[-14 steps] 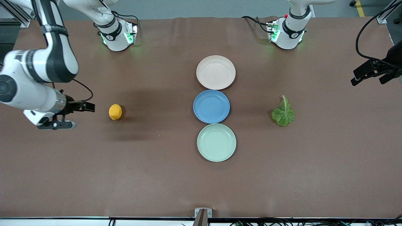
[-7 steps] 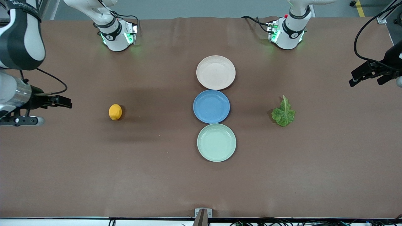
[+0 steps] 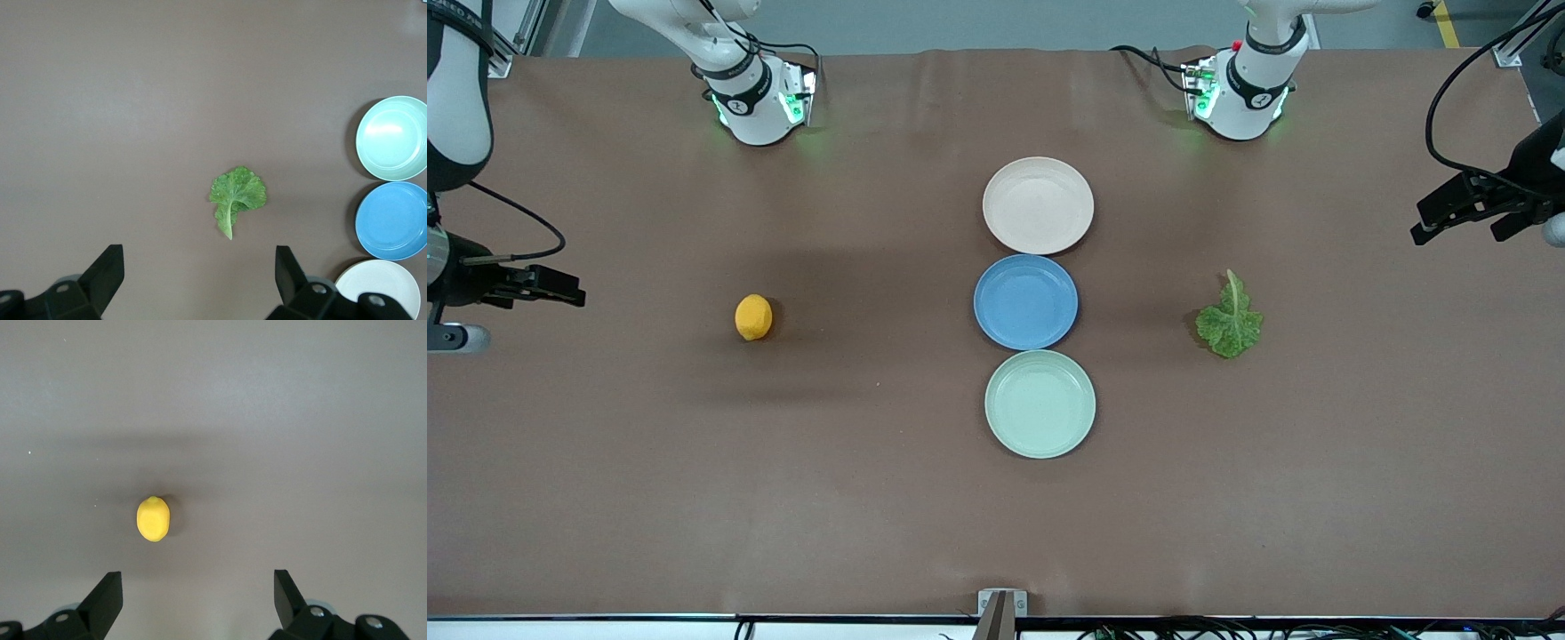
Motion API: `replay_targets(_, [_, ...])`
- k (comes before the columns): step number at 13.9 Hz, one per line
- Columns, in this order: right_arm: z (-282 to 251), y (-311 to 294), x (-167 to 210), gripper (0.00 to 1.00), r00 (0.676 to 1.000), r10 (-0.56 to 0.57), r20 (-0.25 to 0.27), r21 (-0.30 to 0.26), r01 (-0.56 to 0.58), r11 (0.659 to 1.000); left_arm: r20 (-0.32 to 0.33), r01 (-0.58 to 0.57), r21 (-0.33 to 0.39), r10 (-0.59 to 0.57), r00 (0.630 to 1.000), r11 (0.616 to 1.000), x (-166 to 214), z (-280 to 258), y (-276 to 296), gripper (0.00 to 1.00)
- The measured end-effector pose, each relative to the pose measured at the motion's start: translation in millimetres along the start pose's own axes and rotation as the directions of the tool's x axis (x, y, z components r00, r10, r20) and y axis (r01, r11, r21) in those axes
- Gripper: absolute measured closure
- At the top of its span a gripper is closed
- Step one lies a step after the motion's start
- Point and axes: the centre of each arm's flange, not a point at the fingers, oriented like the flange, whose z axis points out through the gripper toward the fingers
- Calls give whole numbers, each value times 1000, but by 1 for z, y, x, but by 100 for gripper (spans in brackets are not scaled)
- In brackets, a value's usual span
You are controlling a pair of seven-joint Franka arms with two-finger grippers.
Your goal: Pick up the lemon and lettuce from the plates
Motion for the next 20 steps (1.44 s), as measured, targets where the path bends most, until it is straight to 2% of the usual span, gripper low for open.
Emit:
replay_targets(5, [-16,0,-1,0,1000,0,-19,-1,0,1000,0,1,0,-1,1000,1000,0,0,0,0])
replay_targets(10, [-13,-7,-7,0,999,-11,36,6,11,1000,-3,1,0,-1,1000,1000,0,-2,-1,0])
replay_targets(20, [-32,-13,-41,0,999,-16,27,10,16,1000,-8,0,-1,0,1000,1000,0,-4,0,0])
